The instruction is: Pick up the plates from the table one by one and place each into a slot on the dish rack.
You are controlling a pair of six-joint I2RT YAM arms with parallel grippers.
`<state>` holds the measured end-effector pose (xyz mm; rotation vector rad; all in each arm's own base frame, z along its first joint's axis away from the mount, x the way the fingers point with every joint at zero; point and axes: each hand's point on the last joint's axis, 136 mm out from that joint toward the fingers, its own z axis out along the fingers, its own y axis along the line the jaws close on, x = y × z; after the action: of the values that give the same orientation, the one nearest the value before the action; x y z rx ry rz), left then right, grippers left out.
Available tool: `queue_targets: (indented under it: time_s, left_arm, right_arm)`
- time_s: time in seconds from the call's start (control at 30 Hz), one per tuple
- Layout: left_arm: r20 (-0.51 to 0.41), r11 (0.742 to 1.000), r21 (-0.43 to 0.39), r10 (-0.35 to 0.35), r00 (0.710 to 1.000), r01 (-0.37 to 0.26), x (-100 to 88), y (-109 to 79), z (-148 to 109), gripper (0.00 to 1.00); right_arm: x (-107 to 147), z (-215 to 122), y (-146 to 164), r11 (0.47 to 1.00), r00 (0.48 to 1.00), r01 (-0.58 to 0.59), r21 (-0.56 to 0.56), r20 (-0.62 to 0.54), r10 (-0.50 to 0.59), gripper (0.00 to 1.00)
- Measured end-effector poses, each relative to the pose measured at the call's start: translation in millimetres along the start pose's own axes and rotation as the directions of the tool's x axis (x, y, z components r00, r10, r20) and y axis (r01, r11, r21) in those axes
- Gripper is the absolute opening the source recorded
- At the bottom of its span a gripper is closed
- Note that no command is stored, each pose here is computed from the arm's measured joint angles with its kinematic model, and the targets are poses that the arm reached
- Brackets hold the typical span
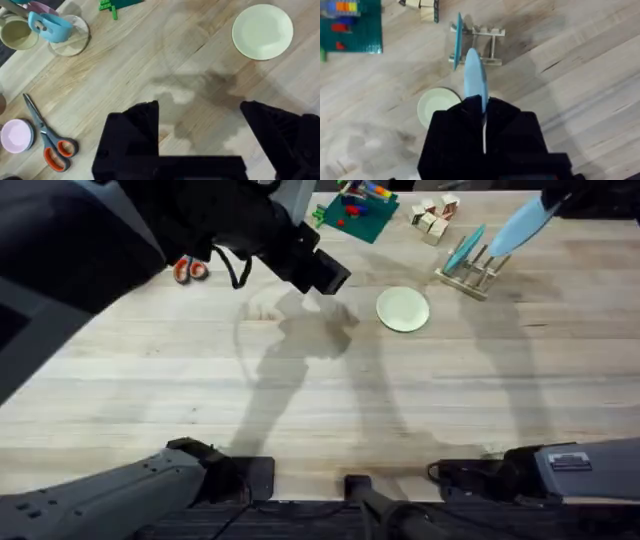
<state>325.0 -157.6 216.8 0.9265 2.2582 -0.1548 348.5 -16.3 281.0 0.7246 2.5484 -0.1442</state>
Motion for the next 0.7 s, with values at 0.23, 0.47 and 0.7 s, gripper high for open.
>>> queue_targets:
  time_s: [0.23,0.47,0.7]
  left_arm:
    - [0.000,1.000,0.000,0.000,1.000,0.000,0.0,0.0,0,0.993]
    - [0.000,1.000,0.000,0.000,1.000,0.000,0.0,0.0,0,0.993]
    - [0.000,1.000,0.000,0.000,1.000,0.000,0.0,0.0,0,0.993]
  right_arm:
    - [-6,28,-3,0.999,0.999,-0.019,0.046,-0.044,0.021,0.031]
    - [-8,38,-5,0.998,0.998,-0.025,0.064,-0.061,0.029,0.028]
    - [-16,39,-3,0.998,0.999,-0.040,0.049,-0.033,0.042,0.028]
